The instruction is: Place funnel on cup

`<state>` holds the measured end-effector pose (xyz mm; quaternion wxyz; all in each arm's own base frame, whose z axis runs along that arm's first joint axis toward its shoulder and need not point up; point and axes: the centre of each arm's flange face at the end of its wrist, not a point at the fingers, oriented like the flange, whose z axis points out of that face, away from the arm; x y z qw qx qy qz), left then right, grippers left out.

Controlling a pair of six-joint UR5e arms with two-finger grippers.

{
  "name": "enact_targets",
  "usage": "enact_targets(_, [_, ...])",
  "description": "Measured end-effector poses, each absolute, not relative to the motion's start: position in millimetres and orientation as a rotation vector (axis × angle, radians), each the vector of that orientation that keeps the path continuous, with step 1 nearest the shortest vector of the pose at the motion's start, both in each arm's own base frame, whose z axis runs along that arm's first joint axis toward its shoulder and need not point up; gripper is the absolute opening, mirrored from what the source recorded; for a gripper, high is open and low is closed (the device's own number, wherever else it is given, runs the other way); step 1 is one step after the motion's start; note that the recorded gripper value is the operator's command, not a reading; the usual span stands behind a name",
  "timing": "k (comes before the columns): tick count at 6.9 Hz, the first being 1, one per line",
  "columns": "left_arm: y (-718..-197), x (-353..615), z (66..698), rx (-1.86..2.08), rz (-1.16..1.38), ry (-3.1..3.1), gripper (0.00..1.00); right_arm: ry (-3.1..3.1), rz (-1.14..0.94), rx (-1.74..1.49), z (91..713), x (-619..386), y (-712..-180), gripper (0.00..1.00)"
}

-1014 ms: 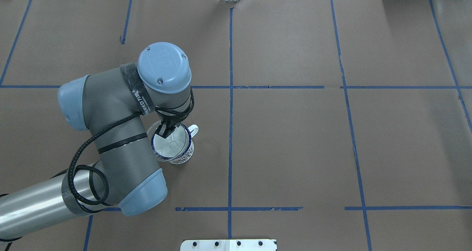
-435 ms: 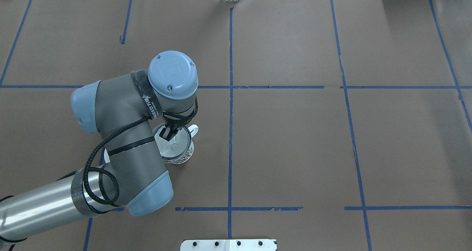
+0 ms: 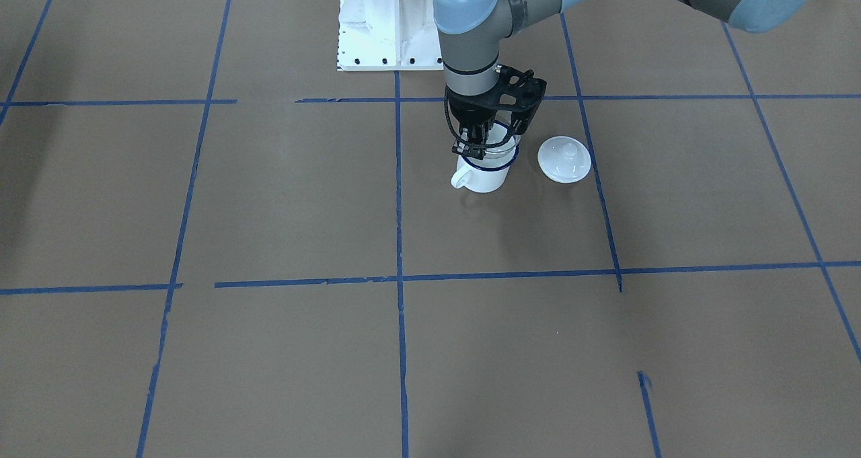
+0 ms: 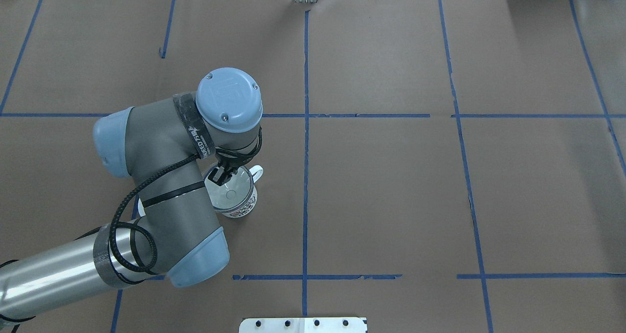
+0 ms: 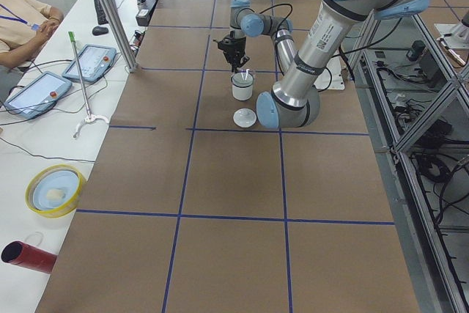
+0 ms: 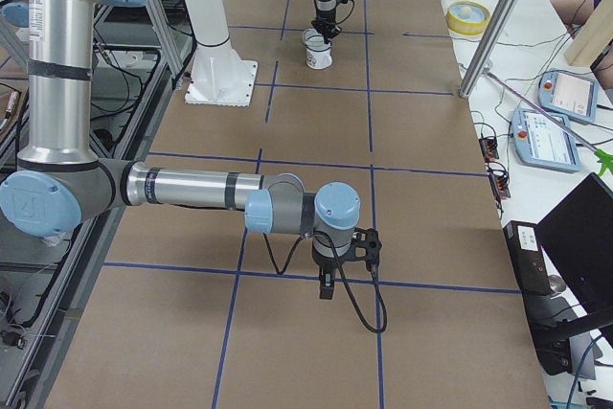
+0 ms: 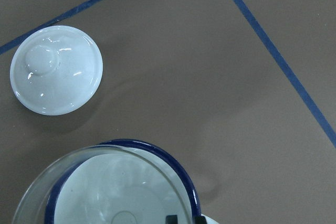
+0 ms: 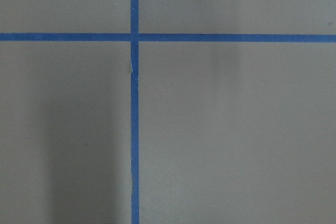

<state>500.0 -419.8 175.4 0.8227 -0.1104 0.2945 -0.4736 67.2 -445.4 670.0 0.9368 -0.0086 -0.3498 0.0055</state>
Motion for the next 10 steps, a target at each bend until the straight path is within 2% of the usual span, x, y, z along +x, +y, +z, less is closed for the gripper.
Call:
enact_targets(3, [-450, 438, 152, -0.134, -0.889, 0.723, 0.99, -0.715, 0.011, -0.018, 670, 67, -445, 1.00])
enact_targets(5, [-466, 368, 162, -0.028, -0.772, 0.799, 0.99, -0.715, 0.011, -0.018, 670, 67, -445, 1.00])
enact_targets(10, [-441, 252, 315, 0.052, -0.283, 0.906, 1.00, -0.715, 0.011, -0.018, 670, 67, -445, 1.00])
